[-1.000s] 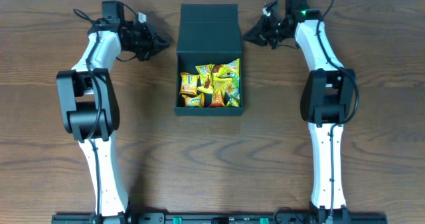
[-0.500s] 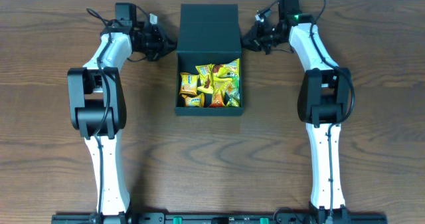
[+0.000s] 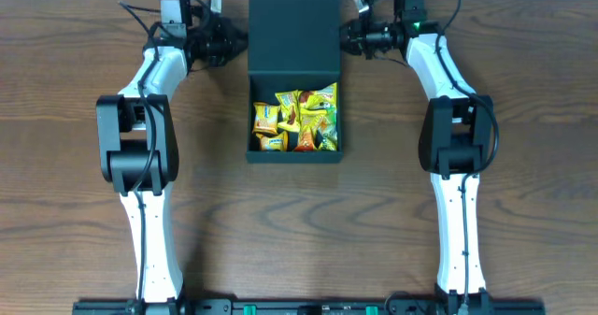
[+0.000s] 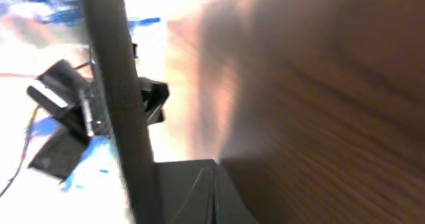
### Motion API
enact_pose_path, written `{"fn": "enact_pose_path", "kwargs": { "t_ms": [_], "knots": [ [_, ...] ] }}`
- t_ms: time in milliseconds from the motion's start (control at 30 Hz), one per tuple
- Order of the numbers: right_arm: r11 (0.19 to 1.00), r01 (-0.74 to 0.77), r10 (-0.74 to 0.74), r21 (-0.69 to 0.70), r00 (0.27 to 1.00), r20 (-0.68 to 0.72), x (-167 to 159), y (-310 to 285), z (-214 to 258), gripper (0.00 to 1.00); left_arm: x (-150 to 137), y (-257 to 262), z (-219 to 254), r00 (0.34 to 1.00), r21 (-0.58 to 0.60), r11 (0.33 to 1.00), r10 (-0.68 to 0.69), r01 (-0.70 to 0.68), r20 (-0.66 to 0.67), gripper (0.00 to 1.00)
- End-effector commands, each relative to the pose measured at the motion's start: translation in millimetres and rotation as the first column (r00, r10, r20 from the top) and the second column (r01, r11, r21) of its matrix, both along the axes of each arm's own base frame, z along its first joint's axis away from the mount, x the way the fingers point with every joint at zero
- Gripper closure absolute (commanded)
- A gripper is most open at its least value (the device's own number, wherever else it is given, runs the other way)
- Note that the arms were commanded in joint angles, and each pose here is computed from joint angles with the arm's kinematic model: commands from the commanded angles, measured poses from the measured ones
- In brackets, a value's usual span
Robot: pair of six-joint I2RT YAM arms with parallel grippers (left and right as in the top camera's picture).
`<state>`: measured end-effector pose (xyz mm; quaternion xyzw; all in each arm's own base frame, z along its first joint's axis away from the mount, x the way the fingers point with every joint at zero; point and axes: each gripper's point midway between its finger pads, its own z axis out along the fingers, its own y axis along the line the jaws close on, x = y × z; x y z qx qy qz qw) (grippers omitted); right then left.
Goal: Pack container
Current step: 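Move both grippers to the box lid's back edge, then swing the lid forward with both grippers to close the box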
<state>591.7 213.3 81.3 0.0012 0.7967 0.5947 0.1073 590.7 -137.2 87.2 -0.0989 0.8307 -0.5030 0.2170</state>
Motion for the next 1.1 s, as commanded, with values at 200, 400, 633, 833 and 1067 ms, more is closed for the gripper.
{"fn": "enact_pose_path", "kwargs": {
  "t_ms": [200,400,633,833,1067],
  "knots": [
    [0.957,-0.129,0.168,0.261,0.977,-0.129,-23,-20,51,0.99,-27,-4,85,0.929,-0.273,0.898,-0.286,0.345,0.234,0.94],
    [0.948,-0.121,0.186,0.296,0.961,-0.205,-27,-28,56,0.98,-44,-9,107,0.891,-0.316,0.837,-0.383,0.446,0.242,0.94],
    [0.945,-0.139,0.204,0.295,0.957,-0.204,-32,-17,72,0.99,-50,-31,110,0.885,-0.339,0.818,-0.417,0.465,0.208,0.94],
    [0.957,-0.148,0.187,0.250,0.972,-0.140,-37,-4,77,0.98,-55,-39,102,0.873,-0.326,0.811,-0.431,0.485,0.227,0.94],
    [0.984,-0.153,0.160,0.093,0.984,-0.072,-64,0,66,0.98,-73,-38,56,0.889,-0.359,0.813,-0.431,0.458,0.158,0.94]
  ]
}}
